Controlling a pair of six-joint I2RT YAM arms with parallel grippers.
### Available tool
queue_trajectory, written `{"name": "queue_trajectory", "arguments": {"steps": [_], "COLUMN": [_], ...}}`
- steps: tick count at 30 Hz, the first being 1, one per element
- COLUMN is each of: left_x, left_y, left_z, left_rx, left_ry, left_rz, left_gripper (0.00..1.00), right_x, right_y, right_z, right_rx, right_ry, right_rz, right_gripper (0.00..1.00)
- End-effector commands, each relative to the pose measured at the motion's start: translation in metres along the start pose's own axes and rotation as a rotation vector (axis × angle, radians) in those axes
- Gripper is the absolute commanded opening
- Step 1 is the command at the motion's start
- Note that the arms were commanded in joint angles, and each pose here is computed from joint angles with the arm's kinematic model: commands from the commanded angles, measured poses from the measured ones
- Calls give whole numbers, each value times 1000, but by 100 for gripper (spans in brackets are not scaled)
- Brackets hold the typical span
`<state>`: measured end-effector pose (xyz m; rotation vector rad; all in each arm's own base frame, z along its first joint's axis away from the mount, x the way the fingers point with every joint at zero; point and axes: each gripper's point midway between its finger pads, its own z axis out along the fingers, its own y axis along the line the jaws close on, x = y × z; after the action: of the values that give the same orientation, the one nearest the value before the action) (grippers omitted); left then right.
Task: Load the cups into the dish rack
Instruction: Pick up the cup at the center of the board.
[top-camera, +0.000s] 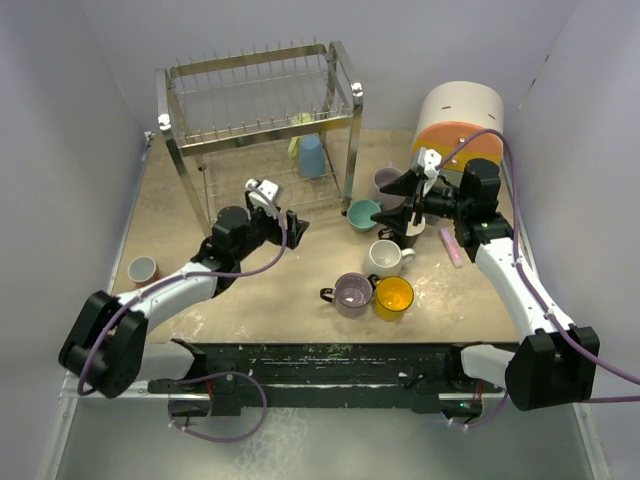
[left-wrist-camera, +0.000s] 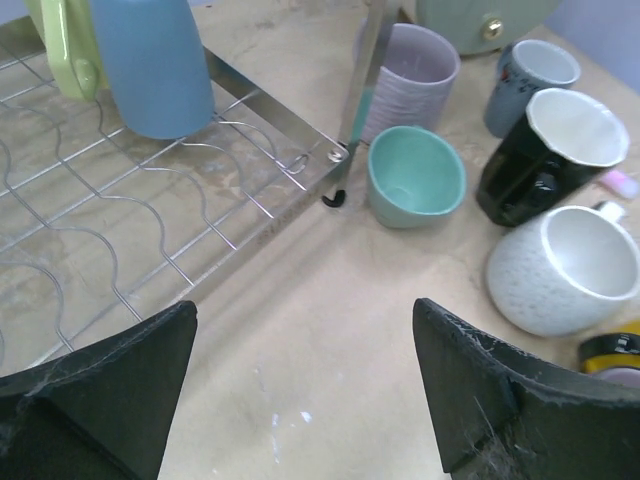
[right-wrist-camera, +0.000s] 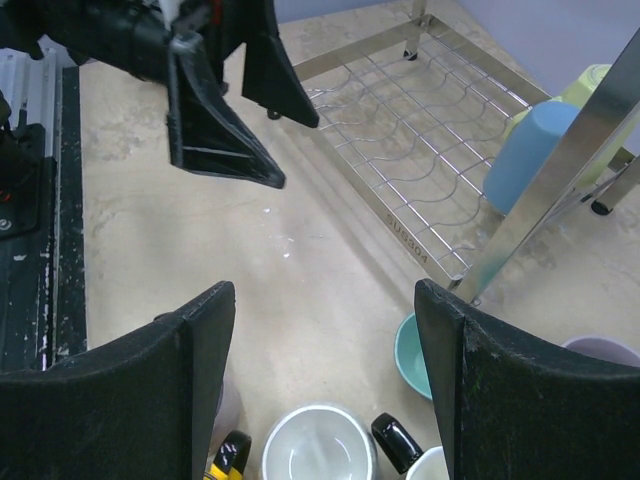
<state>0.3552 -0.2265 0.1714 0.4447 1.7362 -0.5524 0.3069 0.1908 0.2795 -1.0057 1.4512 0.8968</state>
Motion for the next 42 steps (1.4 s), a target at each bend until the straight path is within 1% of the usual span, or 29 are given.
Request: {"name": "queue_trajectory", "arguments": {"steps": [1, 8, 10, 14, 15, 18, 22, 23, 24, 26, 28, 31, 33, 35, 36, 38, 42], "left_x": [-17, 1, 2, 1, 1, 0, -7, -5, -5, -6, 2, 13, 16, 19, 21, 24, 31], "left_y": [-21, -33, -36, -44, -45, -51, -59, -61, -63, -70, -74, -73, -73, -71, -70, -64, -54], "left_z": [-26, -65, -75, -90, -93, -97, -97, -97, -97, -97, -96, -94, -94, -95, -95, -96, -100], "left_rx": [69, 65, 62, 75, 79, 106, 158, 168, 185, 238, 265, 257, 255, 243, 229, 192, 123], "left_ry": [-64, 36, 57, 75, 75, 61, 0, -7, -16, -40, -36, -14, -10, -4, -1, 0, -12], "left_rz": [-132, -308, -359, -428, -442, -487, -570, -598, -618, -650, -690, -753, -759, -761, -762, -764, -780], "left_gripper": [91, 91, 91, 91, 91, 91, 92, 94, 99, 99, 99, 99, 99, 99, 99, 99, 99], "right_x": [-6, -7, -17, -18, -13, -7, 5, 10, 14, 22, 31, 47, 55, 64, 65, 70, 91], "right_y": [6, 9, 8, 13, 18, 29, 47, 54, 61, 73, 83, 92, 91, 86, 81, 75, 76], "right_z": [-3, -5, -7, -9, -10, -12, -14, -15, -15, -13, -6, 7, 18, 27, 33, 42, 52], "right_rx": [-34, -61, -55, -96, -119, -185, -305, -346, -384, -449, -508, -570, -557, -490, -455, -396, -371], "right_ry": [-15, 9, 14, 40, 62, 90, 99, 86, 69, 39, 58, 135, 186, 255, 275, 327, 407], "right_rz": [-66, -138, -175, -266, -262, -366, -517, -561, -607, -667, -675, -679, -676, -639, -671, -664, -640], "right_gripper": [75, 75, 74, 74, 75, 75, 80, 84, 88, 94, 96, 96, 97, 98, 98, 98, 94]}}
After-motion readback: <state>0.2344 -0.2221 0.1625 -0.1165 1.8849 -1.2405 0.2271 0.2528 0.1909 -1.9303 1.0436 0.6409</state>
